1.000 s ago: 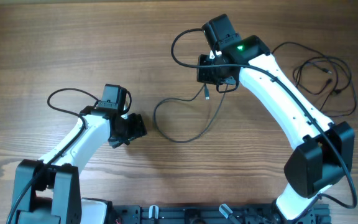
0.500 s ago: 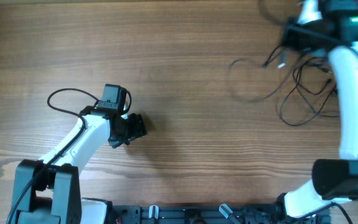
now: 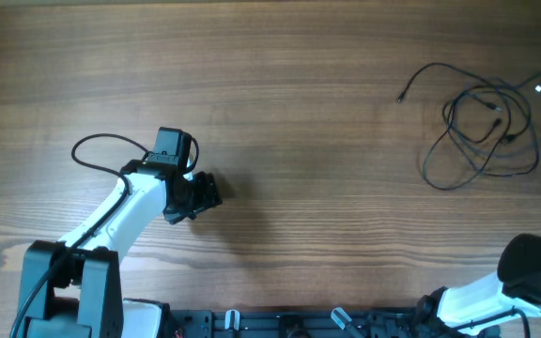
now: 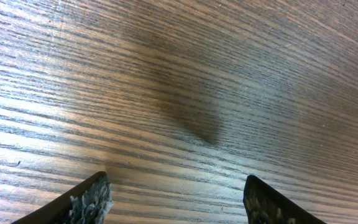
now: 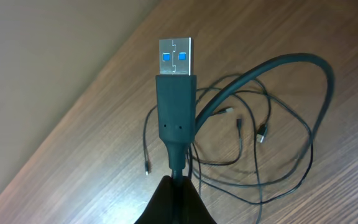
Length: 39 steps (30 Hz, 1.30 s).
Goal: Untangle cables
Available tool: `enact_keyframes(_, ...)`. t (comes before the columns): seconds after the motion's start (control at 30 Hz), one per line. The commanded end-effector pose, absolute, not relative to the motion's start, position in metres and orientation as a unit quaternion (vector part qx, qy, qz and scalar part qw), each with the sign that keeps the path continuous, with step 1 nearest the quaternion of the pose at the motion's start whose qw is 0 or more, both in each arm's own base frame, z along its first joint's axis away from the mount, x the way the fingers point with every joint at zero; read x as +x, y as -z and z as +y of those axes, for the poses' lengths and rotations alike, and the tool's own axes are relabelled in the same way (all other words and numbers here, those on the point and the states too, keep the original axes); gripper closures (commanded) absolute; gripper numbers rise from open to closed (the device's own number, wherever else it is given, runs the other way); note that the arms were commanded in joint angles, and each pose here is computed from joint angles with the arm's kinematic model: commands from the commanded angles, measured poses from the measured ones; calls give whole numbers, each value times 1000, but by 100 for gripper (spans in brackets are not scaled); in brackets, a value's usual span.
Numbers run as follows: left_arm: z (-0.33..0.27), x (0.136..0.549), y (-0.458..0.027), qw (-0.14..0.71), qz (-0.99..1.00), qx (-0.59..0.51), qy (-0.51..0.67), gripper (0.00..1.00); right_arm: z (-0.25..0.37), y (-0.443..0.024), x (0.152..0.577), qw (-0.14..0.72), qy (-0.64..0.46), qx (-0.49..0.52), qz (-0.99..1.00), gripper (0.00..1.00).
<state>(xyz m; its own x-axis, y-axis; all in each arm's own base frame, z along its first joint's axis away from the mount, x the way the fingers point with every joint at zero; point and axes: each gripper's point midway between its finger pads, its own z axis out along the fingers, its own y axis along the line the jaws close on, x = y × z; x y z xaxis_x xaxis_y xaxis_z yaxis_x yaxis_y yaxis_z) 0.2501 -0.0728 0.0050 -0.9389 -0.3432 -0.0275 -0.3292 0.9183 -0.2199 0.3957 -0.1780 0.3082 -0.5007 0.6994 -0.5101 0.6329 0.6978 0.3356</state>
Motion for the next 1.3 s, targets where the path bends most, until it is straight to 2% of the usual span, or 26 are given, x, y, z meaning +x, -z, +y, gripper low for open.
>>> enact_keyframes(0.0,-72,253,-7,40,980,-168,103,30,-184,-285,404,288,-50,398,870,96)
enact_keyframes(0.1,-72,252,-7,38,980,-169,102,30,-184,-264,406,257,-53,402,877,96)
enact_keyframes(0.17,-72,252,-7,38,980,-169,102,30,-182,-247,404,225,-56,406,884,72)
enact_keyframes(0.2,-72,252,-7,38,980,-169,102,30,-181,-242,403,216,-57,402,888,69)
enact_keyframes(0.53,-72,252,-7,38,980,-169,102,31,-160,-224,407,180,-70,360,913,69)
enact_keyframes(0.63,-74,256,-8,47,979,-167,108,37,-139,-226,415,183,-98,314,926,69)
enact_keyframes(0.73,-79,271,-12,78,979,-147,119,31,-100,-229,428,189,-130,229,946,67)
enact_keyframes(0.83,-99,292,-34,120,981,-75,130,22,-58,-230,436,190,-132,148,961,63)
enact_keyframes(0.87,-103,297,-40,129,981,-63,128,17,-44,-229,439,191,-133,125,965,60)
enact_keyframes(0.93,-105,313,-61,156,981,-48,104,11,-16,-229,443,190,-137,80,969,46)
enact_keyframes(1.03,-95,329,-91,178,980,-55,69,4,37,-221,443,178,-135,-16,975,7)
enact_keyframes(1.07,-91,331,-100,176,980,-60,65,0,50,-217,440,169,-134,-37,976,0)
enact_keyframes(1.27,-57,299,-110,93,988,-119,35,0,81,-190,419,100,-122,-63,985,0)
